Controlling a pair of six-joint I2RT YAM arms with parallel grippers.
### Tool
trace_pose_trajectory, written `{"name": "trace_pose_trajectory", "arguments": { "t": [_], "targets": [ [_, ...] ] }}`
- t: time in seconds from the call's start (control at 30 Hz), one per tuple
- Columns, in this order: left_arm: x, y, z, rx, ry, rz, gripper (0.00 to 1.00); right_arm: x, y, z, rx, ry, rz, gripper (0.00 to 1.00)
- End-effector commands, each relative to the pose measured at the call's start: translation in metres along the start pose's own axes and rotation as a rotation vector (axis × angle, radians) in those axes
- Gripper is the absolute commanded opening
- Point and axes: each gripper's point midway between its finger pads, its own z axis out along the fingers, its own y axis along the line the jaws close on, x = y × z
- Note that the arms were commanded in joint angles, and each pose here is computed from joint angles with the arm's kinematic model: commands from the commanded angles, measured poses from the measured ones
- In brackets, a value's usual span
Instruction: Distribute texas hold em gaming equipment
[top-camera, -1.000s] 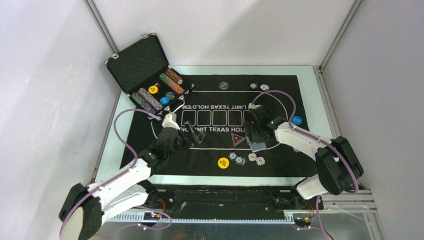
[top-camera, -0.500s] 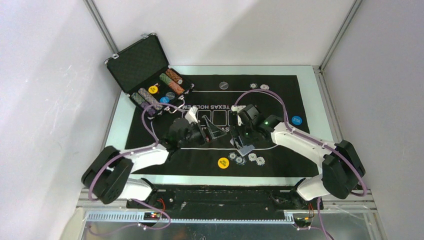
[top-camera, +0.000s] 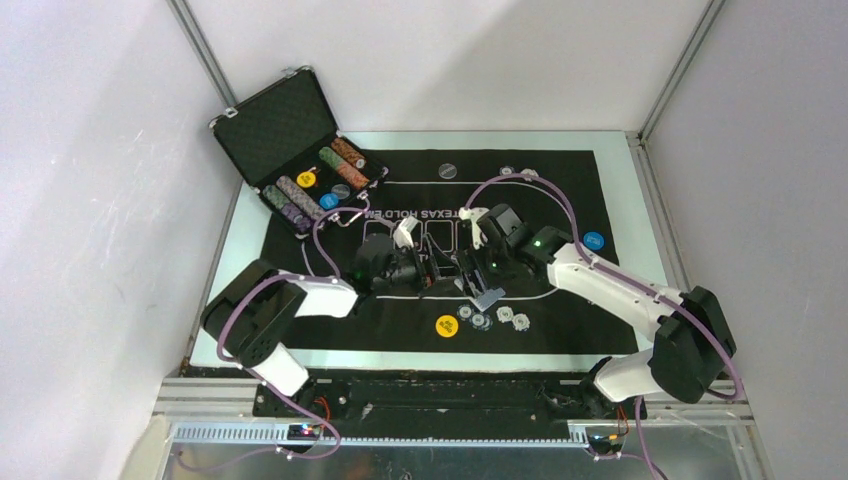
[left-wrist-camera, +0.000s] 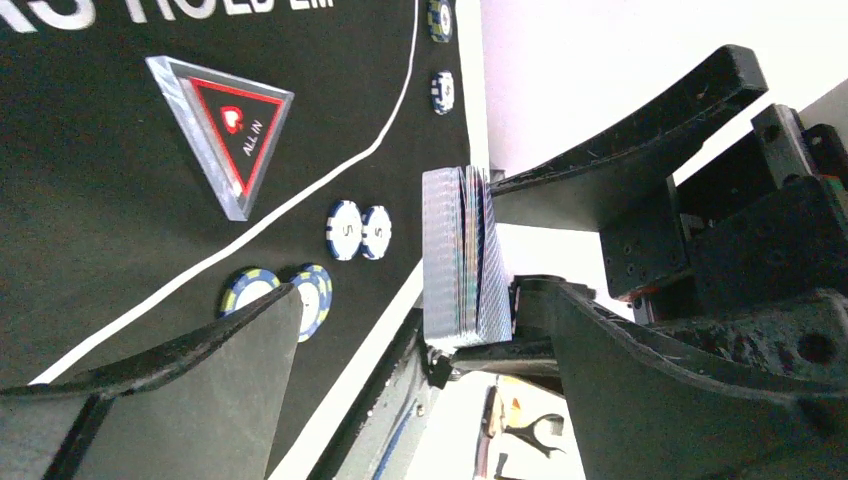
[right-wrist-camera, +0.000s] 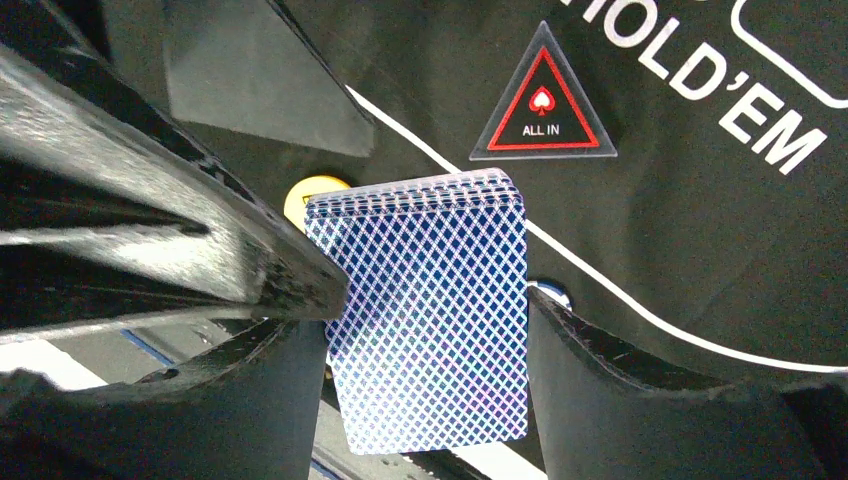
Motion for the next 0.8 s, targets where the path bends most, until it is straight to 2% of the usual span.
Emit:
{"name": "trace_pose_trajectory", "arguments": {
  "t": [0.0,0.23,0.27,0.4,0.6,0.63,0.67,0.73,0.77],
  "targets": [
    [0.002,-0.030,0.008,0.115,0.036,0.009,0.98,-0.029,0.016,-0.020,-0.054,-0.099,-0.041,0.00],
    [0.014,-0.043,0.015,0.188,0.077,-0.041,0.99,-0.037,0.022,-0.023,-0.067,-0.130,-0.039,0.00],
    [0.016,-0.042,0.016,0.191,0.086,-0.050,0.96,-0.038,0.022,-0.024,-0.069,-0.137,-0.041,0.00],
    [0.022,-0.057,0.014,0.266,0.111,-0.070,0.76,-0.041,0.024,-0.026,-0.075,-0.151,-0.041,0.00],
    [0.025,-0.060,0.015,0.276,0.119,-0.082,0.41,-0.042,0.025,-0.027,-0.076,-0.157,-0.045,0.00],
    [0.025,-0.062,0.014,0.282,0.116,-0.079,0.31,-0.042,0.025,-0.027,-0.073,-0.157,-0.045,0.00],
    [0.025,-0.062,0.014,0.283,0.117,-0.080,0.27,-0.041,0.023,-0.027,-0.065,-0.156,-0.043,0.00],
    [0.025,-0.064,0.012,0.288,0.115,-0.079,0.05,-0.041,0.022,-0.028,-0.059,-0.157,-0.041,0.00],
    [0.025,-0.066,0.012,0.291,0.115,-0.079,0.02,-0.042,0.022,-0.028,-0.060,-0.160,-0.040,0.00]
  ]
}}
